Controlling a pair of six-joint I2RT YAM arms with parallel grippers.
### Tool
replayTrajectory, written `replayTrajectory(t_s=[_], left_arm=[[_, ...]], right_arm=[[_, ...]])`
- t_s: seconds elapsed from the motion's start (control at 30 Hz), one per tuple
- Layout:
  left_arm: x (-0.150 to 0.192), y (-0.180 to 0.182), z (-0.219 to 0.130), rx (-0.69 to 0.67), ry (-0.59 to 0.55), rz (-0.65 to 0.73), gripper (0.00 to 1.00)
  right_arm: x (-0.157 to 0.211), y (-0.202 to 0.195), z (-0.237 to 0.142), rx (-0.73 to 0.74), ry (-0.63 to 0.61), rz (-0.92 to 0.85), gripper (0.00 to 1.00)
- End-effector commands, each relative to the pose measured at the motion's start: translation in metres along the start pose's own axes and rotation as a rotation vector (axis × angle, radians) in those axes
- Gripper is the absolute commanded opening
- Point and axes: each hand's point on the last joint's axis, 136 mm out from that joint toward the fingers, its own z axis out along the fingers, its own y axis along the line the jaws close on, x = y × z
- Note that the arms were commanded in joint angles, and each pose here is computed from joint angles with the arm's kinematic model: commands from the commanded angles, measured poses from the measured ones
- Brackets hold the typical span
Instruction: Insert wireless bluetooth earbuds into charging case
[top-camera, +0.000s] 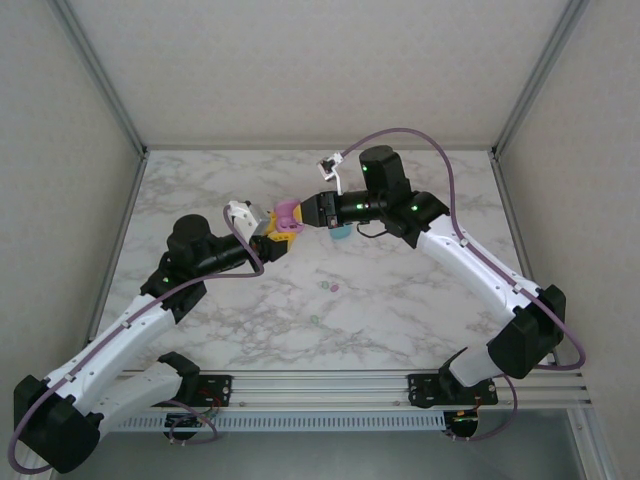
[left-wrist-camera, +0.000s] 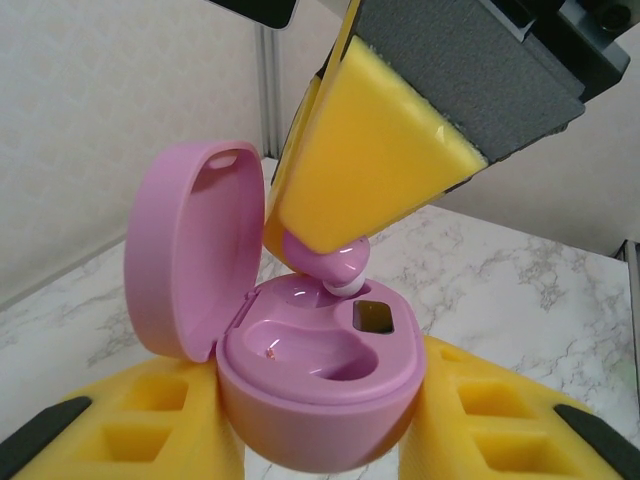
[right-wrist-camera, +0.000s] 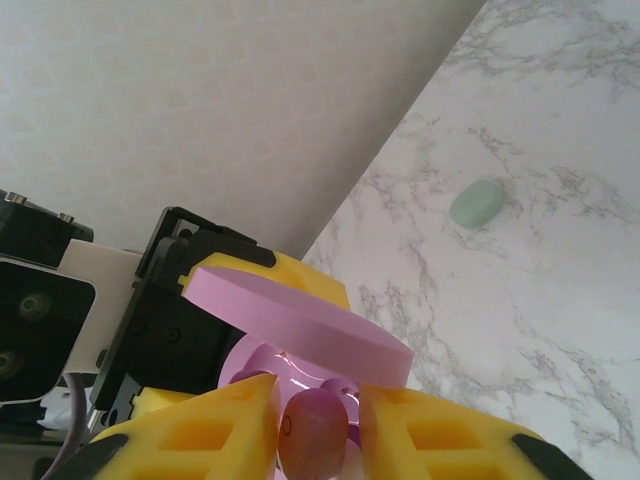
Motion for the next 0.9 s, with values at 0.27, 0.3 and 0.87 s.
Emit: replayTrajectory(t_s=[0.27, 0.3, 0.87], left_arm=[[-0.044, -0.016, -0.005, 0.061, -0.125, 0.073, 0.20], [-0.043, -0.016, -0.005, 0.062, -0.123, 0.071, 0.20], [-0.043, -0.017, -0.004, 0.066, -0.122, 0.070, 0.20]], right_arm=[[-0.003, -0.014, -0.009, 0.125, -0.030, -0.021, 0.33], [-0.003, -0.014, -0.009, 0.125, -0.029, -0.019, 0.33], [-0.003, 0.002, -0.008, 0.045, -0.009, -0.048, 0.22]])
